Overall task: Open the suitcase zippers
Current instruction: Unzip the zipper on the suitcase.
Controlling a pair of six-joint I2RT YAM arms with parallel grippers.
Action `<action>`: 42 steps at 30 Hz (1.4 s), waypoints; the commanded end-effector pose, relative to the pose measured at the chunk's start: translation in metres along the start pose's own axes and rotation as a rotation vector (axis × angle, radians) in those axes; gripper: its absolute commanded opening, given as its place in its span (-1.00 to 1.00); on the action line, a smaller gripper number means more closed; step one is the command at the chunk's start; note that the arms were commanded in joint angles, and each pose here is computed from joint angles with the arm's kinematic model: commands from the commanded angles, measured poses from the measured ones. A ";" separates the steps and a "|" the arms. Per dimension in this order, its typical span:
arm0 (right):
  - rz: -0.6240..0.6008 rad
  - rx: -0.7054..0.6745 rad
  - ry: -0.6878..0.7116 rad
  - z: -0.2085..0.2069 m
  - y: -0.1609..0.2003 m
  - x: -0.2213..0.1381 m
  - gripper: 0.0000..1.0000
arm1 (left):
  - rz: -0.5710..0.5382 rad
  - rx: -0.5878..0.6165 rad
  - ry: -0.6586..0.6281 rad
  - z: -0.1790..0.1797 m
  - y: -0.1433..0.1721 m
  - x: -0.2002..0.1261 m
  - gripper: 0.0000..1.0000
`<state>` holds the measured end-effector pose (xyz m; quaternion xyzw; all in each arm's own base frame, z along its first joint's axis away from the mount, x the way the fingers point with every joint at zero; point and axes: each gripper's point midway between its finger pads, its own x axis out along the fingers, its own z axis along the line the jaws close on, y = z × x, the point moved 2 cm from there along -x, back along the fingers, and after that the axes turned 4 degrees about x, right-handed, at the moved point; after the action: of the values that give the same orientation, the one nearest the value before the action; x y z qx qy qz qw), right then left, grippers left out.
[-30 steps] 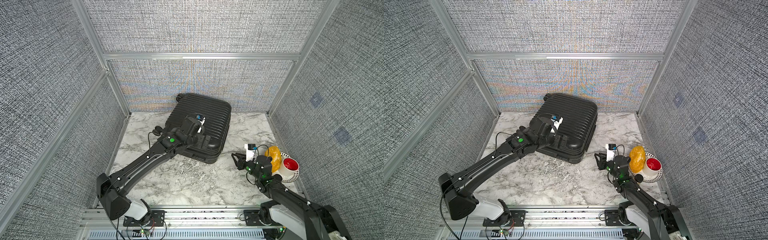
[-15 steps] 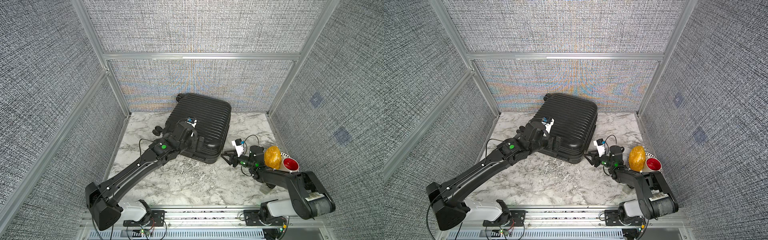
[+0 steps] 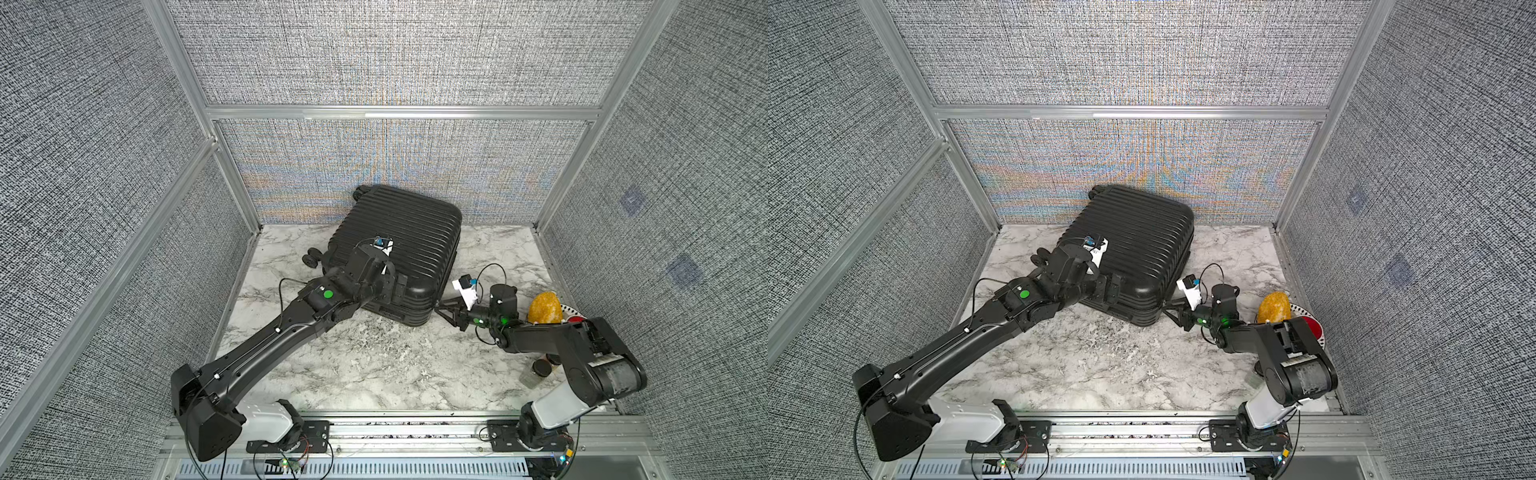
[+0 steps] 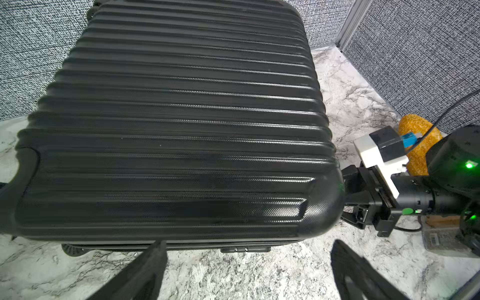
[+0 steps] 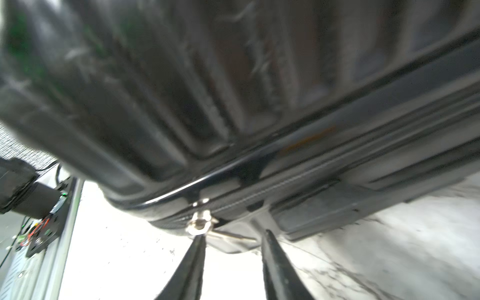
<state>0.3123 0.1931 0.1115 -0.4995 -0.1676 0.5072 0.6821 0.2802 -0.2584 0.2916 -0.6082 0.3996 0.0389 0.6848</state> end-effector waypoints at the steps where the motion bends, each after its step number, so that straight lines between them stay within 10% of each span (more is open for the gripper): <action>1: -0.047 -0.028 -0.016 0.010 -0.009 0.004 -0.29 | -0.014 0.004 -0.017 0.004 -0.002 -0.003 0.99; 24: -0.095 -0.011 0.102 0.017 -0.007 0.011 -1.00 | -0.012 0.006 -0.047 0.010 0.003 -0.007 0.99; 42: -0.103 0.000 0.061 0.078 0.007 0.020 -1.00 | 0.075 0.139 0.060 -0.014 0.024 0.003 0.99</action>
<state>0.2533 0.2511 0.1234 -0.5089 -0.1648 0.4815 0.6942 0.2693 -0.2577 0.2763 -0.5628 0.4211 0.0287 0.7107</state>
